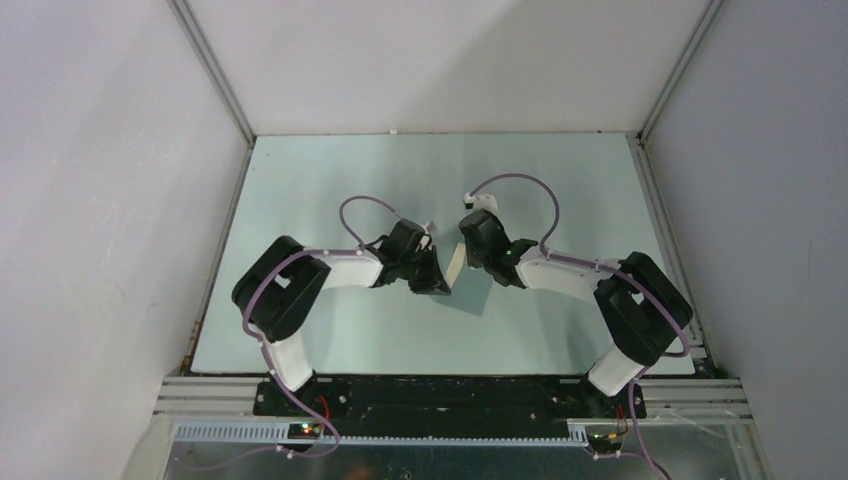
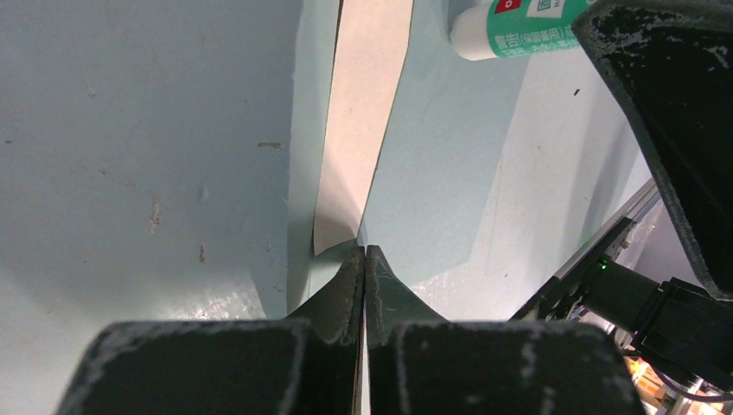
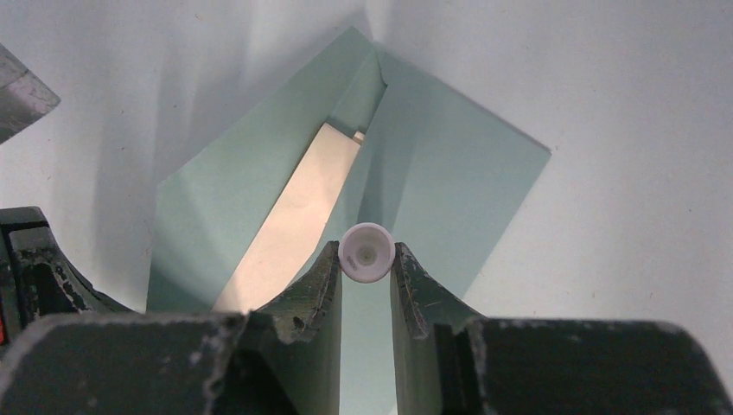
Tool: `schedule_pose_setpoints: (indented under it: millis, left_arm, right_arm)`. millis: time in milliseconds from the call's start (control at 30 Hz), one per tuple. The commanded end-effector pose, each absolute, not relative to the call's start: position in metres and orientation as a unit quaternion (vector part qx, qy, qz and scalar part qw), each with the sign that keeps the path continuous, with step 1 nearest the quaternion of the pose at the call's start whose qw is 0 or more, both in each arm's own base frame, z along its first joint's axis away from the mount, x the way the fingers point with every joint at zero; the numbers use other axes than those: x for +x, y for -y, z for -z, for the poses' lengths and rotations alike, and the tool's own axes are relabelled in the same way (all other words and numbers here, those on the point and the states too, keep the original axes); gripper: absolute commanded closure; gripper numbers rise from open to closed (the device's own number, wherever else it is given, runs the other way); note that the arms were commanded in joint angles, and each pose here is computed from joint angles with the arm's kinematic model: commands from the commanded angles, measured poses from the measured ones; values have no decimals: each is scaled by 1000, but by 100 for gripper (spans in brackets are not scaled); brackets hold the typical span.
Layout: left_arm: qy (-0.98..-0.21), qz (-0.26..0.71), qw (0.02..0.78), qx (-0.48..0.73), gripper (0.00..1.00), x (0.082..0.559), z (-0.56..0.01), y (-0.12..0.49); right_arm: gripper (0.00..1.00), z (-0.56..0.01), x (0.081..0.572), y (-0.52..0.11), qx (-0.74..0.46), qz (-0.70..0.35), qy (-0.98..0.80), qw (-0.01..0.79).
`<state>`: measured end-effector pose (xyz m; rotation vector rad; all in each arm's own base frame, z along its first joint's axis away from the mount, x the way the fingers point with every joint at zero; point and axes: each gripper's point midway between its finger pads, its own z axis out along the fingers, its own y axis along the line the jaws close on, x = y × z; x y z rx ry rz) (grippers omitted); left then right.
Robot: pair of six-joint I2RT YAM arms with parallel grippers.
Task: Place the letter into the envelope and seal it
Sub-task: Paint the envelope at the center of the board.
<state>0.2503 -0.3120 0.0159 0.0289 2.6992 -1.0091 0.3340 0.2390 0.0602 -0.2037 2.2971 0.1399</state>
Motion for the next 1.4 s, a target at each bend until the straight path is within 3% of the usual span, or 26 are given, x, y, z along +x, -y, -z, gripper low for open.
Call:
schedule_pose_setpoints:
  millis: [0,867,1367]
  left_arm:
    - [-940,316,124,12,99,249,-1,296]
    - [-939,321,122,15,99,252,-1,300]
    - [-940,317,122,15,99,251,0,297]
  right_arm:
    - [100,-82,343,-236,-64,-61,-887,454]
    - [100,-81,283,-262,-108,-131,-857,486]
    - [100,-70,328,-229,-64,-79,-856,507]
